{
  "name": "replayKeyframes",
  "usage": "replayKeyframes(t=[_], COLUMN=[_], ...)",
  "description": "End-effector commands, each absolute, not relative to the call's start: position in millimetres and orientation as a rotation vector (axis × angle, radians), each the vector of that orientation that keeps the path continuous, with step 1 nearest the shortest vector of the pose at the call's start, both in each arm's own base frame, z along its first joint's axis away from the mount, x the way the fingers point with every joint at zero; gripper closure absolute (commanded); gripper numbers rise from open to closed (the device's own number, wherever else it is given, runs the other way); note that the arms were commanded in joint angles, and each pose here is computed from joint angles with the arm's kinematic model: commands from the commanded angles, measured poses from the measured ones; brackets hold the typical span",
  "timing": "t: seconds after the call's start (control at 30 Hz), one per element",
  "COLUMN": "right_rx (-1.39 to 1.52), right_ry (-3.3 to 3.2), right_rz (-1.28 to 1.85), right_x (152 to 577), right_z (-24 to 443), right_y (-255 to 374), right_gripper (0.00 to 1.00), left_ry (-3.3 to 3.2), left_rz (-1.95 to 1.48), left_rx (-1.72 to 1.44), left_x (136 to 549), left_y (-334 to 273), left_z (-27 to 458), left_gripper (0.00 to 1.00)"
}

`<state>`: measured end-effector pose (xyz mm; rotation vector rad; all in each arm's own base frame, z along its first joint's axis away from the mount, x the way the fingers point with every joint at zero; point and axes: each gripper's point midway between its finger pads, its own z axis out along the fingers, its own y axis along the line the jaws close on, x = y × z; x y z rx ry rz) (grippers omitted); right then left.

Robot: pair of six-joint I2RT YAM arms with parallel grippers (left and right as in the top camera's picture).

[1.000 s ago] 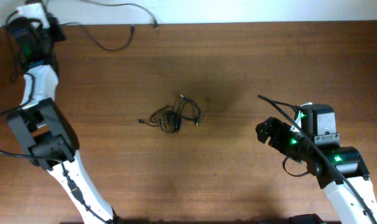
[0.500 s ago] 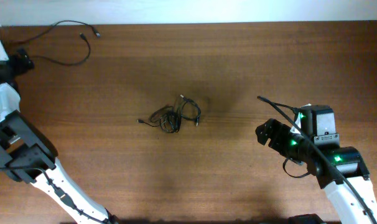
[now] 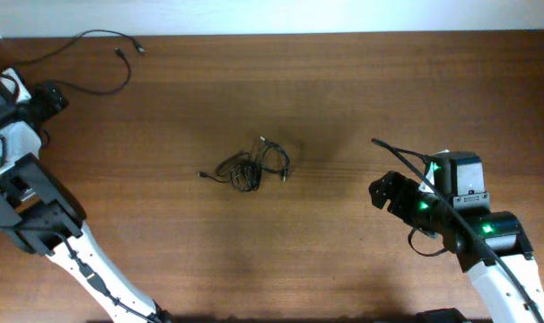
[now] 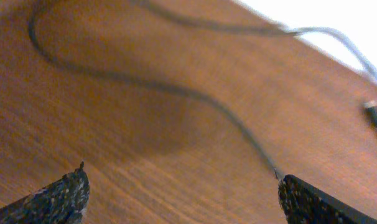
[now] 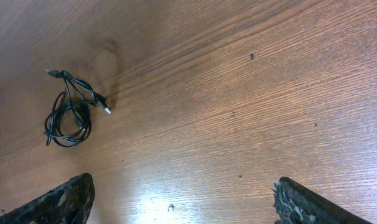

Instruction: Untangle cables

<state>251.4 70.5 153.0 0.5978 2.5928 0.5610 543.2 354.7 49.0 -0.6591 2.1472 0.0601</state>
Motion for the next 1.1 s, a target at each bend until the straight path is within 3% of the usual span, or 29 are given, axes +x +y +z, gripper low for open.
replayKeyframes(t=[0.0,0.07,0.1,0.27,0.3,0.47,0.77,0.9,1.0,1.07], right_rx=[0.579,0.579,0.579,0.593,0.595,0.602,0.601,0.600,0.600,0.600], right_ry=[2.587,2.587,2.588,2.626,2.634,2.653,2.652,2.649,2.649,2.649], right_rz=[0.565,0.565,0.566,0.554,0.556,0.554,0.554,0.554,0.555,0.556], right_x=[252,252,252,251,251,252,252,252,252,252], right_z=[157,157,157,149,147,143,143,143,143,143], right_y=[72,72,72,72,73,74,73,74,74,74], right_gripper=[0.07,0.07,0.08,0.08,0.08,0.08,0.08,0.08,0.08,0.08], left_ry=[2.133,2.110,2.098,1.916,1.887,1.942,2.067,1.980,1.817,1.713], left_rz=[0.116,0.124,0.128,0.114,0.126,0.110,0.188,0.204,0.265,0.301], left_rx=[-0.745,-0.734,-0.729,-0.592,-0.579,-0.610,-0.580,-0.522,-0.464,-0.427], left_x=[541,545,547,575,577,572,560,576,586,590], left_y=[369,372,373,378,380,378,376,375,389,397], left_z=[14,14,13,54,62,38,0,6,39,68], left_gripper=[0.01,0.15,0.16,0.16,0.21,0.12,0.29,0.27,0.36,0.34])
